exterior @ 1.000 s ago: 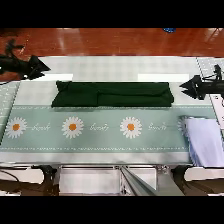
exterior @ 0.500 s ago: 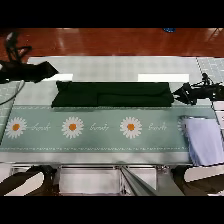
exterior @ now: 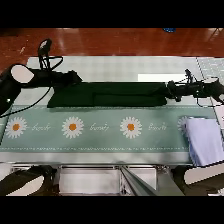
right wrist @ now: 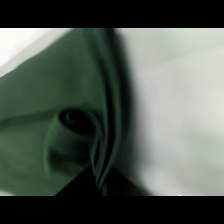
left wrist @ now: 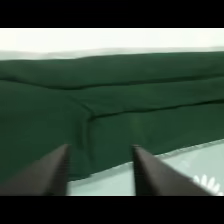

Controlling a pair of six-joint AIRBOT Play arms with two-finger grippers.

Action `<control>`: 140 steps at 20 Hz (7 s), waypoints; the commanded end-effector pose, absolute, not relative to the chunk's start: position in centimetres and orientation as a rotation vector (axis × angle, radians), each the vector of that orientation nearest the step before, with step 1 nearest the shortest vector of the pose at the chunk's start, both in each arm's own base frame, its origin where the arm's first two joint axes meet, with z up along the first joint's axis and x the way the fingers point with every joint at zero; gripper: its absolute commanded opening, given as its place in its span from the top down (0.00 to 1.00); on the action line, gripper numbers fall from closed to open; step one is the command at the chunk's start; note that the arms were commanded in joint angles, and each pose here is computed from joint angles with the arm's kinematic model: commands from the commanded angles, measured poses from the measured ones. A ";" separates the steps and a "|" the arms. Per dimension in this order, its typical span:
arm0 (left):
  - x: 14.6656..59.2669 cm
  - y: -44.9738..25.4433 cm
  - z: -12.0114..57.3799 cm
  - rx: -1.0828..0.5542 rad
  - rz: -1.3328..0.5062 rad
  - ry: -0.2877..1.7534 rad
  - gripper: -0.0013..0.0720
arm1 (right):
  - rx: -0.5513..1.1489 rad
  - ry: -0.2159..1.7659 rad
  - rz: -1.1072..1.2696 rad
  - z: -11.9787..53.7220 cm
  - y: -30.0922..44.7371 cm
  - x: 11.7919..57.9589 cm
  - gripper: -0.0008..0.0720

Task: Fold the shirts.

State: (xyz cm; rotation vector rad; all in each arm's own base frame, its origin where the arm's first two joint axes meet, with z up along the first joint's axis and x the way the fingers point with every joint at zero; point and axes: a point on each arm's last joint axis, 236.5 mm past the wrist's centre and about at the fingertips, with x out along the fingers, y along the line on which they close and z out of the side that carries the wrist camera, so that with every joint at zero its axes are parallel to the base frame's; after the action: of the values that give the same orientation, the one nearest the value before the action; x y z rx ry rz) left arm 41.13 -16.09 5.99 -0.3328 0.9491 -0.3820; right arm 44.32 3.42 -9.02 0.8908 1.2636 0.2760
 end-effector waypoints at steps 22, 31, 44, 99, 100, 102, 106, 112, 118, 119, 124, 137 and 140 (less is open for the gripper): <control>23.7 -50.1 -7.2 -0.001 -1.059 1.554 0.96 | 0.609 0.872 0.345 15.2 7.9 24.6 0.96; 35.1 -42.5 -1.0 -0.160 -0.960 1.480 0.96 | 0.669 0.787 0.396 17.3 8.8 25.7 0.96; 41.7 -4.1 23.5 -0.296 -0.342 0.774 0.96 | 0.634 1.000 0.786 13.2 29.4 37.8 0.96; 28.1 -12.4 3.4 -0.616 -0.394 1.009 0.96 | 0.746 1.022 0.833 9.4 28.6 43.0 0.96; 28.1 -12.5 3.4 -0.616 -0.395 1.010 0.96 | 0.716 0.986 0.810 11.6 27.4 44.4 0.96; 27.9 -12.8 3.4 -0.611 -0.406 1.018 0.96 | 0.663 0.942 0.743 15.4 24.3 46.5 0.96; 27.1 -14.2 3.4 -0.585 -0.453 1.039 0.96 | 0.625 0.902 0.626 21.0 16.9 47.3 0.96; 27.4 -15.1 3.7 -0.570 -0.472 1.012 0.96 | 0.654 0.842 0.336 26.5 3.9 42.4 0.96; 28.7 -14.8 4.3 -0.518 -0.474 0.935 0.96 | 0.699 0.913 -0.064 26.6 -6.7 33.3 0.96; 28.8 -14.7 4.3 -0.501 -0.481 0.928 0.96 | 0.681 0.977 -0.179 25.3 -8.7 30.9 0.96; 30.3 -13.9 4.9 -0.499 -0.441 0.861 0.96 | 0.748 1.076 -0.524 21.1 -13.4 21.3 0.96; 31.6 -13.3 5.6 -0.517 -0.406 0.802 0.96 | 0.915 1.475 -1.064 4.5 -10.8 1.5 0.42; 32.1 -12.9 6.2 -0.578 -0.371 0.795 0.96 | 0.930 1.488 -1.011 4.8 -12.5 3.2 0.42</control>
State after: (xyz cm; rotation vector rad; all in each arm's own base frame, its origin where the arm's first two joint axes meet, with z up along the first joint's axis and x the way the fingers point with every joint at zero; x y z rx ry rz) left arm 31.53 -13.29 5.62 -0.5279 0.8077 -0.4018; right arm 3.62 -13.12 5.50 0.8832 1.3995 -1.0420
